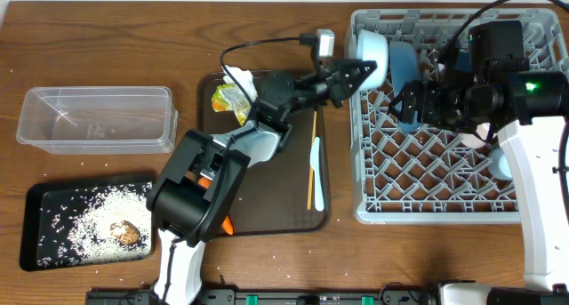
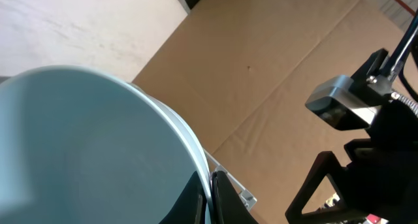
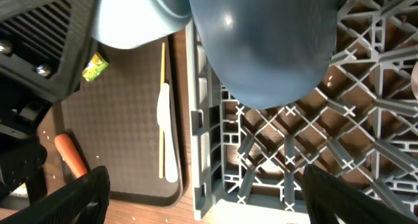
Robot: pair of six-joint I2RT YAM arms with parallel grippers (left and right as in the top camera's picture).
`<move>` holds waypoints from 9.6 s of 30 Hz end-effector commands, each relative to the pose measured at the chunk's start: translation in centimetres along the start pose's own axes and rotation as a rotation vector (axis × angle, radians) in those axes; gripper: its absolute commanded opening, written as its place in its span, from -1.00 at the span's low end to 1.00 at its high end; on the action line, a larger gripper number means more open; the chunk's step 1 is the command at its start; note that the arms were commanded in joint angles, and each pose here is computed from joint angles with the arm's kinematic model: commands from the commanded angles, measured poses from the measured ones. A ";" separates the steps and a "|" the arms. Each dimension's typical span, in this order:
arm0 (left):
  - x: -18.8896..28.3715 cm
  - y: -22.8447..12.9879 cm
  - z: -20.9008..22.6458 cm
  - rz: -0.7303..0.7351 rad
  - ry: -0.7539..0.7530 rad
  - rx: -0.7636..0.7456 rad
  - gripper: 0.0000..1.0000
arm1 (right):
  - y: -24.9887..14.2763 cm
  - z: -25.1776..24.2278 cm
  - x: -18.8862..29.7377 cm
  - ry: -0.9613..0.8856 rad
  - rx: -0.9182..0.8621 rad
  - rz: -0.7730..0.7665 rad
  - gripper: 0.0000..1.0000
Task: Sort waste into correct bins and load items into the dishwasher rack
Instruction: 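Set the bowl upside down in the rack beside the blue plate, then release the bowl and move the left gripper toward the yellow juice box, then grasp the orange carrot with the left gripper and drop it on the black tray, then grasp the yellow juice box on the serving tray with the left gripper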
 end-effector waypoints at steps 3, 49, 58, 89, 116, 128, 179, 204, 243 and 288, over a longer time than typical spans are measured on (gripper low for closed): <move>-0.3 0.8 0.0 -0.035 0.003 -0.046 -0.88 | -0.1 -0.3 -0.1 -0.008 -0.019 0.012 0.75; -1.3 -1.7 3.0 -0.041 -0.009 0.067 -0.88 | -1.1 -0.4 0.0 -0.011 -0.034 0.061 0.74; -0.3 -0.7 4.0 -0.046 0.016 0.079 -0.88 | -1.1 -0.4 0.0 -0.012 -0.034 0.063 0.72; 7.3 3.3 7.8 0.138 0.068 0.183 0.96 | -1.0 -0.6 0.0 -0.030 -0.031 0.055 0.75; 20.6 6.1 -2.4 0.187 1.178 0.010 0.96 | -0.4 -0.1 1.1 -0.018 0.009 -0.021 0.82; 24.4 1.0 -2.8 0.385 1.519 0.070 0.96 | 0.3 -0.1 1.2 -0.015 0.019 -0.056 0.85; 33.3 -12.1 2.7 0.303 1.959 0.624 0.33 | -0.5 2.2 0.5 -0.016 0.138 -0.021 0.79; 33.5 -9.1 -1.4 0.176 1.871 0.555 -0.88 | -0.5 2.2 0.5 -0.017 0.138 -0.020 0.82; 50.0 -1.9 -3.6 -0.722 2.025 0.943 0.79 | -0.9 2.1 0.5 -0.024 0.152 -0.002 0.86; 26.9 -2.6 14.9 0.236 1.467 0.006 -0.28 | -0.9 1.5 0.5 -0.064 0.103 -0.003 0.94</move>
Point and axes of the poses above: each gripper's point midway between its finger pads, its own x axis back along the fingers, its own z axis along the line the jaws close on, y = z × x, the point moved 5 cm from there along x, back along the fingers, and after that the axes turned 8 degrees about x, right-handed, at the moved point
